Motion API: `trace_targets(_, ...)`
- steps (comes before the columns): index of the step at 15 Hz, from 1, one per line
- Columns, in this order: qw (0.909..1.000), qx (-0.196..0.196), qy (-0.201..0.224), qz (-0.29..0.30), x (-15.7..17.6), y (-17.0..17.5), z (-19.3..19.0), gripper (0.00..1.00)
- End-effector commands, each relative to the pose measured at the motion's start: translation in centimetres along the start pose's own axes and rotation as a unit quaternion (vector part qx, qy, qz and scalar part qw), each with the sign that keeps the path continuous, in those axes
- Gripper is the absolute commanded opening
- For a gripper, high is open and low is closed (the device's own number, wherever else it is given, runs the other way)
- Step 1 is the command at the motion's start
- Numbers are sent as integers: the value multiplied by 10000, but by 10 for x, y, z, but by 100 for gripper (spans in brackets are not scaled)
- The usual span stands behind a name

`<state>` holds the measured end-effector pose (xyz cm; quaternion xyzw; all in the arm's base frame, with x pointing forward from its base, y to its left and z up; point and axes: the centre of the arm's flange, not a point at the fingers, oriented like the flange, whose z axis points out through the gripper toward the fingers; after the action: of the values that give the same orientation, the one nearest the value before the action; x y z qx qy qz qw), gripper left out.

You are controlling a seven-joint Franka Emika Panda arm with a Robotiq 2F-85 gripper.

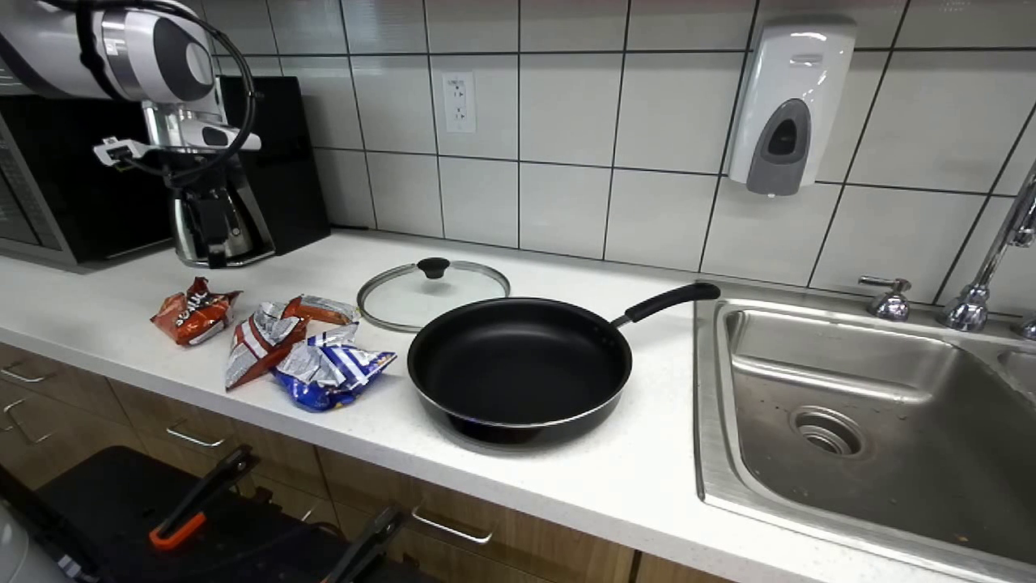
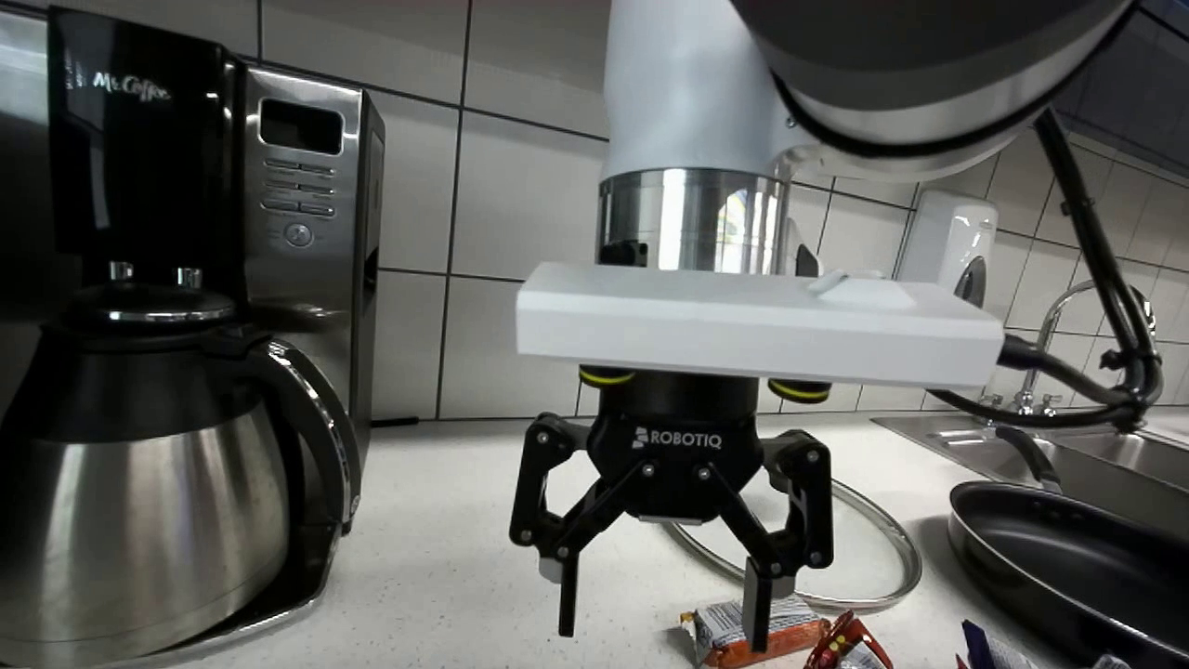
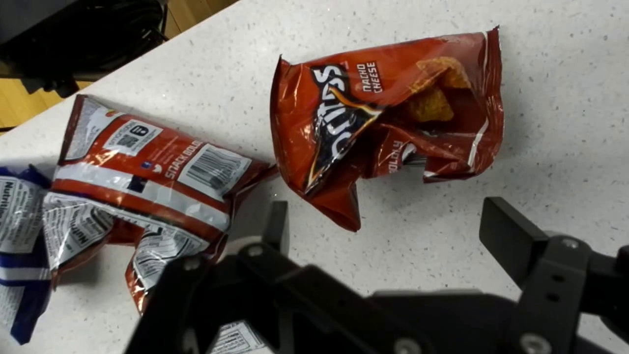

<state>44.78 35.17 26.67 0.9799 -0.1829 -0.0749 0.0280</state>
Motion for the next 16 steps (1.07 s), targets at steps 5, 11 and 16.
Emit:
trace_targets(5, 9996, -60, 3, 287, -7, -23, 5, 100)
trace_targets(11, 9998, 47, 22, 194, 5, -29, 16, 100)
trace_targets(16, 9995, 308, 108, 22, 11, -43, 20, 100)
